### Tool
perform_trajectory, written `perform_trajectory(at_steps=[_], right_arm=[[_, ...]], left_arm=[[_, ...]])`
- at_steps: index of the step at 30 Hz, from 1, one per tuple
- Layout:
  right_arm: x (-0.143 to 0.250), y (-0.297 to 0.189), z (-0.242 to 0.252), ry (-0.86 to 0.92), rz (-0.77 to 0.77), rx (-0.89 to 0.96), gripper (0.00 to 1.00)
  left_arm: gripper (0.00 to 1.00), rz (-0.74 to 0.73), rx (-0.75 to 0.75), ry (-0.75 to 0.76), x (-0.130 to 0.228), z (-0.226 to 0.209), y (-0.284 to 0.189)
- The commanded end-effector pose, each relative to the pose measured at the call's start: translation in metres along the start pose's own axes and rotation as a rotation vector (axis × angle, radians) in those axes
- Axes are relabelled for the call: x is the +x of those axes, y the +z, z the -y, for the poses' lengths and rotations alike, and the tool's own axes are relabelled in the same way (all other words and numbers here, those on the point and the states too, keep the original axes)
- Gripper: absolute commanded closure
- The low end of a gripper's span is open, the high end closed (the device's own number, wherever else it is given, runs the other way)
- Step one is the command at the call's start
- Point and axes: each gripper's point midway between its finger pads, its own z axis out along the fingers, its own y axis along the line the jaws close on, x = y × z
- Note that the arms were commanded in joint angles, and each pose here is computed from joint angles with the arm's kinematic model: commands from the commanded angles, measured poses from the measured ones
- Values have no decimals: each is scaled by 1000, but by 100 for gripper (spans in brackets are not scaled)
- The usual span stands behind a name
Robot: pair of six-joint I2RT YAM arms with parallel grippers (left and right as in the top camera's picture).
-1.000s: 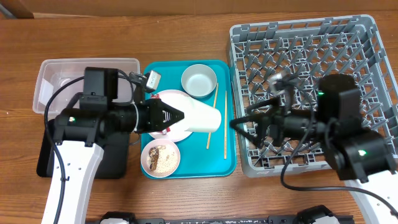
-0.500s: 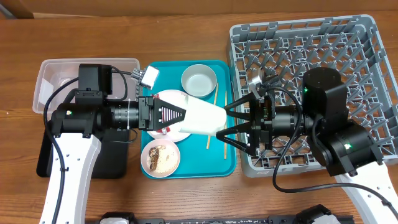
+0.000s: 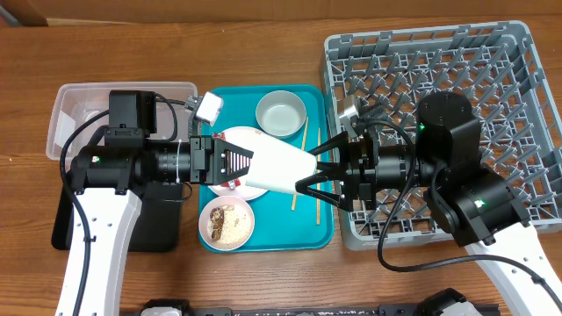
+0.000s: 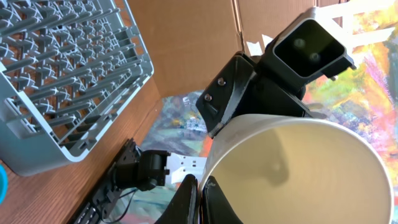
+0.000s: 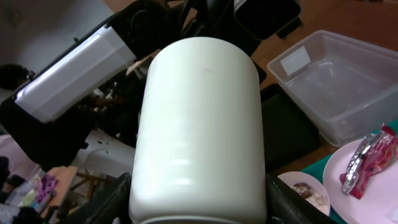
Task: Sort waste into correct bins and load items into the dishwasher
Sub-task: 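Grasp the white cup with the right gripper from the left gripper, then place the white cup upside down in the dish rack with right gripper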
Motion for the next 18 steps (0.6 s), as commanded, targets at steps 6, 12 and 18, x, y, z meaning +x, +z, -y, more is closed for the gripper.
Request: perform_trajectory(at_steps=[6,12,18], right_arm=[[-13,-20,-5,1,47,45,49],[0,-93,67,273,175,495,49],[68,-179,129,658,198,1044,52]], left_arm=[[0,33,-177,24,-7,-29,-2],[0,55,-432,-57,-2,-71,-16],[0,58,-486,-69,-1,-80,-20]])
